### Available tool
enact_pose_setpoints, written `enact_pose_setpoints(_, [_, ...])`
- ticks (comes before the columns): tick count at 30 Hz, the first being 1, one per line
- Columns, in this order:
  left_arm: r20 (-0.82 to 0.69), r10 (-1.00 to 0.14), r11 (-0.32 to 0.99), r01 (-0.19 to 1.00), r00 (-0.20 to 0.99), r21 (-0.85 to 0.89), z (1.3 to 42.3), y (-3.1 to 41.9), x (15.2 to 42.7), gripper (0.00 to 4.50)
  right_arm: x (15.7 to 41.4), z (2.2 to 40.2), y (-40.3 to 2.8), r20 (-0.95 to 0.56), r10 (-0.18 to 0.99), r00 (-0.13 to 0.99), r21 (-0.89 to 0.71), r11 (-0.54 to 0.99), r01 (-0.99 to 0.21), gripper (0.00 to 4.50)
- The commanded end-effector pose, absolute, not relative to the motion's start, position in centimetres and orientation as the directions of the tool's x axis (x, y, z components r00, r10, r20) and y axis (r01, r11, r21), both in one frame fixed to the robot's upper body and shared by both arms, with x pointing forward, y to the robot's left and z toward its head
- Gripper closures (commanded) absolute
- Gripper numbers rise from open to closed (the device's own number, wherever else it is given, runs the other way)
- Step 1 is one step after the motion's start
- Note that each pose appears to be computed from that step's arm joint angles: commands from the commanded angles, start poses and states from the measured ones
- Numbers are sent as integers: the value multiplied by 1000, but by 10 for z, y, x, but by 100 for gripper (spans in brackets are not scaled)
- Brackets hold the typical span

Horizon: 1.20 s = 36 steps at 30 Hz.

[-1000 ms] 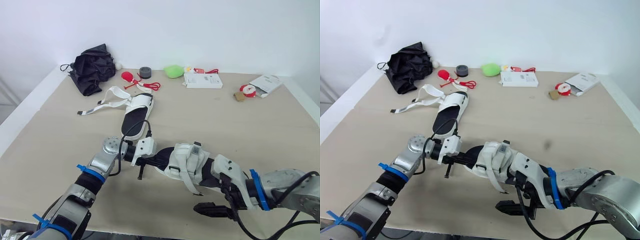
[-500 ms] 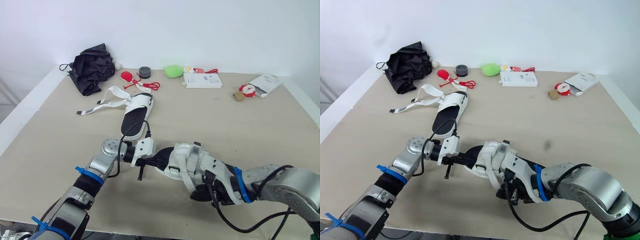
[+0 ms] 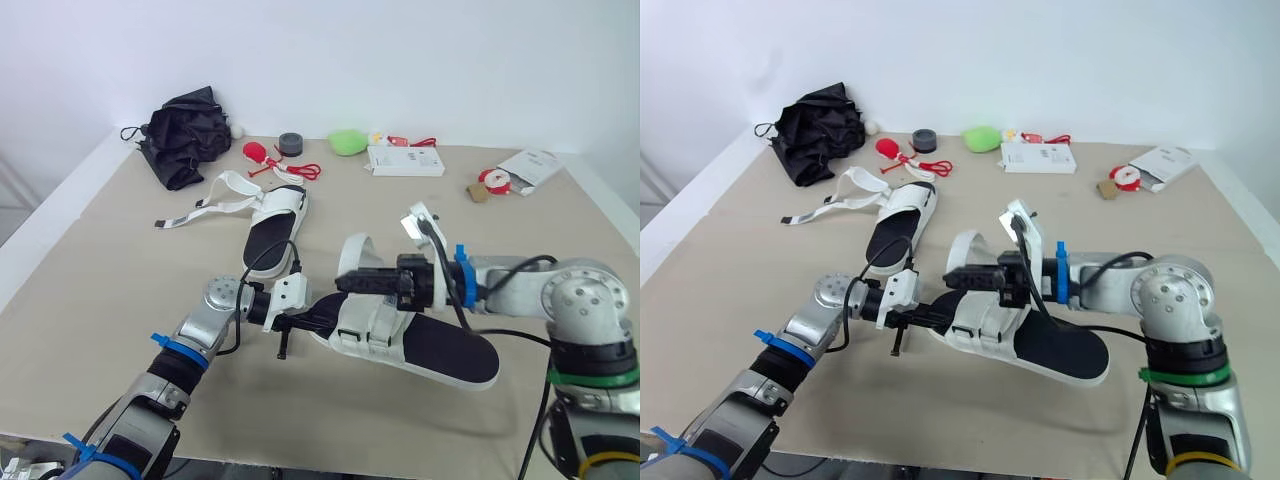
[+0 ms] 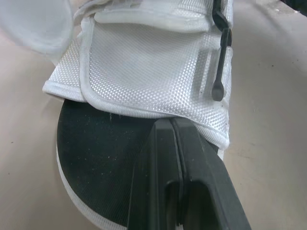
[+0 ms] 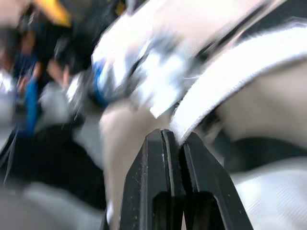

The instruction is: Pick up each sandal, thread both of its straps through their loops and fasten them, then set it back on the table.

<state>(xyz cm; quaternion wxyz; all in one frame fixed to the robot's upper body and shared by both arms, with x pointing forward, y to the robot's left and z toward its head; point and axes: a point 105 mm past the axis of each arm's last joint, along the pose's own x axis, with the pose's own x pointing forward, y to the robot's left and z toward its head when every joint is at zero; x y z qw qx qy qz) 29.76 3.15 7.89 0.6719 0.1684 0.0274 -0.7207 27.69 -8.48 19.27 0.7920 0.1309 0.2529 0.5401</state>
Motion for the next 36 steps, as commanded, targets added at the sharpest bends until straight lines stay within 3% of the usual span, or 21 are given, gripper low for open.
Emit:
enact_pose_setpoints(1, [-466,-883,-66,998,-62,-9,15,51,283,450,281,171,-84,-364,878,312,522,469,-712,447])
enact_pose_setpoints(4, [-464,-884,-60,998,-58,-10,14,51,283,450,270,151,-80,-430,864,261,552,480,-682,447])
enact_pose_setpoints(13, [-465,-883,-62,998,-62,-16,12,52,279,450,253,141,-83,-479,851,217,582,492,-647,447])
enact_pose_setpoints(20, [-467,-881,-70,997,-70,-17,12,51,279,450,253,135,-88,-505,827,245,570,533,-625,447])
enact_pose_setpoints(26, [-471,-879,-74,997,-74,-18,12,52,279,450,274,173,-88,-356,883,305,635,468,-614,447])
enact_pose_setpoints(28, [-471,-879,-74,997,-74,-18,12,52,279,450,278,171,-91,-379,867,323,619,497,-608,447])
enact_pose_setpoints(30, [-471,-879,-74,997,-73,-18,12,52,279,450,275,154,-93,-452,830,327,581,552,-598,447])
enact_pose_setpoints(36, [-469,-881,-66,998,-66,-16,12,53,278,450,254,142,-86,-481,840,251,590,522,-616,447])
